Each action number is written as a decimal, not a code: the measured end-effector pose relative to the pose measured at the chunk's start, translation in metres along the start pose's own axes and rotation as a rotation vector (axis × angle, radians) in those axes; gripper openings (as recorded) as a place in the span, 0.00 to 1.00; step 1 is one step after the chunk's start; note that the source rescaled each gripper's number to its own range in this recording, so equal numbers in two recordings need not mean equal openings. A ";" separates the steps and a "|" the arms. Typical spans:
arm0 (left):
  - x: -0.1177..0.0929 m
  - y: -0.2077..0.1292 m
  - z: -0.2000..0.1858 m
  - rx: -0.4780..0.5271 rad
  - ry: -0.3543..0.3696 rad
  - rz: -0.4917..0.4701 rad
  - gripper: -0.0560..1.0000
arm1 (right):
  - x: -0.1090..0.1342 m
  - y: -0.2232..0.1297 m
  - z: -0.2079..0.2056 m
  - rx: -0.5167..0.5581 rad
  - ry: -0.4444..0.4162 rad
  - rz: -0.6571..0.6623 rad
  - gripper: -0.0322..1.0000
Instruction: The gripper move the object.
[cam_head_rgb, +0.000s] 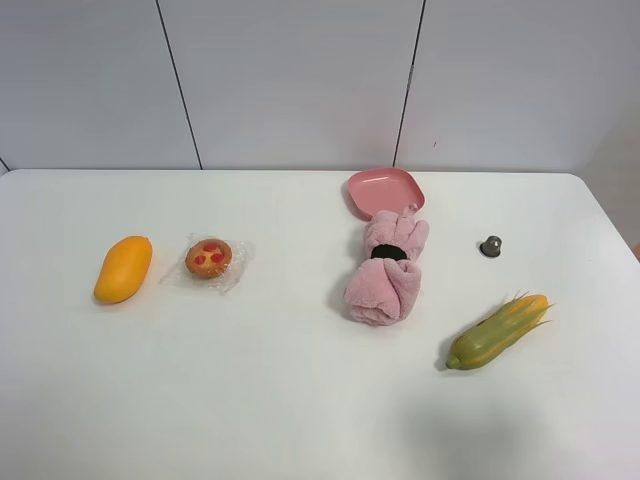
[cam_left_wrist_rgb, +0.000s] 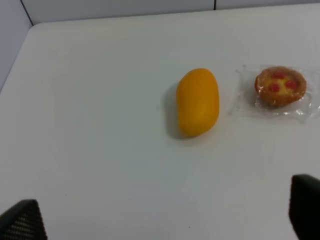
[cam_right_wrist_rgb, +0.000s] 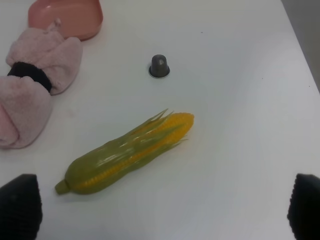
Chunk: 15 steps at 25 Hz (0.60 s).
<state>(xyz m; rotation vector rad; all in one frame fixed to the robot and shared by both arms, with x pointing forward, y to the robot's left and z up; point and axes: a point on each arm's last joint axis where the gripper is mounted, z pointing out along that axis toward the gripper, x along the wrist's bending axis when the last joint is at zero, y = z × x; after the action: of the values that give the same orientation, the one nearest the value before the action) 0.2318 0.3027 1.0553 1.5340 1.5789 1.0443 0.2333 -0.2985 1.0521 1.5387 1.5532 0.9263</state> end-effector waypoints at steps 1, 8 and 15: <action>0.000 0.000 0.000 0.000 0.000 0.000 0.98 | 0.000 0.000 0.000 0.000 0.000 0.000 1.00; 0.000 0.000 0.000 0.000 0.000 0.000 0.98 | 0.000 0.000 0.000 0.000 0.000 0.000 1.00; 0.000 0.000 0.000 0.000 0.000 0.000 0.98 | 0.000 0.000 0.000 0.000 0.000 0.000 1.00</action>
<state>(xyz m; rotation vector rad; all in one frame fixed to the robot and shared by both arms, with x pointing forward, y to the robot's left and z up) 0.2318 0.3027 1.0553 1.5340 1.5789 1.0443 0.2333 -0.2985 1.0521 1.5387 1.5532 0.9263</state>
